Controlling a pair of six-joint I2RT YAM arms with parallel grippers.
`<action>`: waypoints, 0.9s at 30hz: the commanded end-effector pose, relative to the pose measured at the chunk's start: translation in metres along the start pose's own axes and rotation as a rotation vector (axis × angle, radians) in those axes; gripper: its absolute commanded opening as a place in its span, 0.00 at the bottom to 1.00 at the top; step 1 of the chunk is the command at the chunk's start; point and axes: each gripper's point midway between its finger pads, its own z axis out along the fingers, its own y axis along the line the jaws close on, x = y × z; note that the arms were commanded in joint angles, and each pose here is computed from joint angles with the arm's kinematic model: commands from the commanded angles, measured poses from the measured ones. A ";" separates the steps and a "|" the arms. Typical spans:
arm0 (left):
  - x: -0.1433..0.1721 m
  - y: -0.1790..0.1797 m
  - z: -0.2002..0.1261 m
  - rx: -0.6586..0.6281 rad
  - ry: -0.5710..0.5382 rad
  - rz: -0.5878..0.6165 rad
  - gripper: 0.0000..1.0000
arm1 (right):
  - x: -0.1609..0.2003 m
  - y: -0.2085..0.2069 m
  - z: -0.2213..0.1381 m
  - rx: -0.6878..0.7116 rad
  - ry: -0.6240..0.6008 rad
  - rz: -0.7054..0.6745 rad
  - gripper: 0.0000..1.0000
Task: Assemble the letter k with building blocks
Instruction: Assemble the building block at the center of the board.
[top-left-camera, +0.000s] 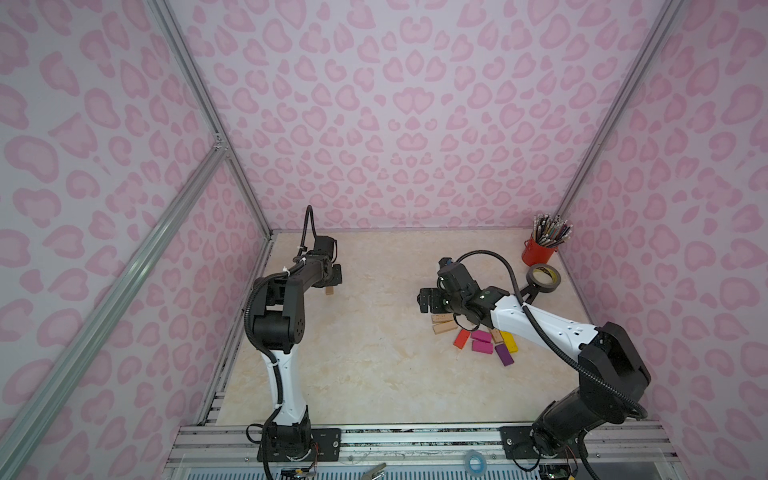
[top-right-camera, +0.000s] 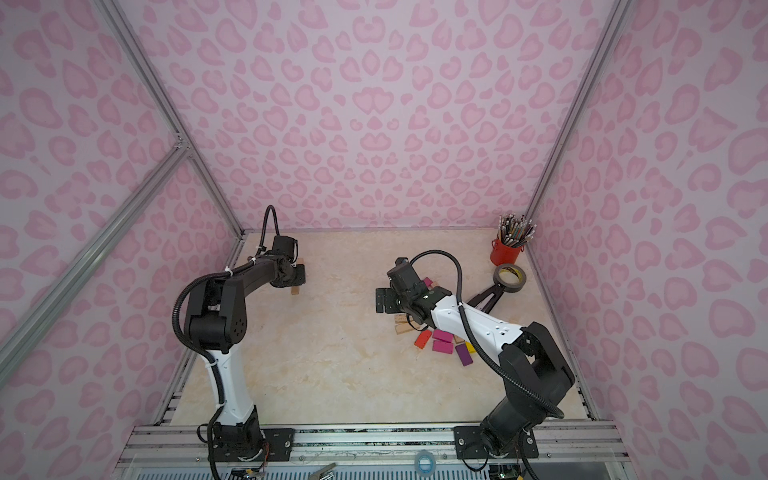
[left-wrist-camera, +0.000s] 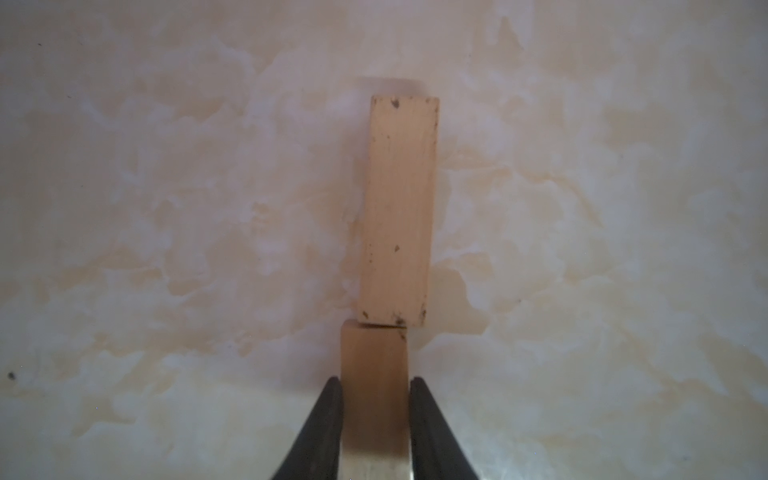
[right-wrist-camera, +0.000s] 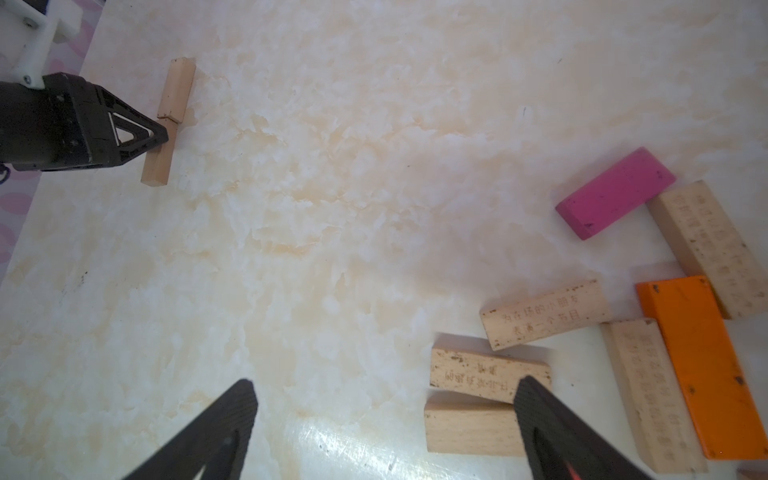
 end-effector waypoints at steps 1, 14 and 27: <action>0.005 -0.003 0.003 0.013 0.022 0.005 0.31 | 0.005 -0.003 0.003 0.012 0.017 0.003 0.98; 0.002 -0.008 0.004 0.019 0.018 0.022 0.32 | 0.006 -0.003 0.005 0.016 0.021 0.005 0.98; 0.001 0.003 0.005 -0.023 0.025 0.002 0.31 | 0.006 -0.004 0.004 0.018 0.021 0.008 0.99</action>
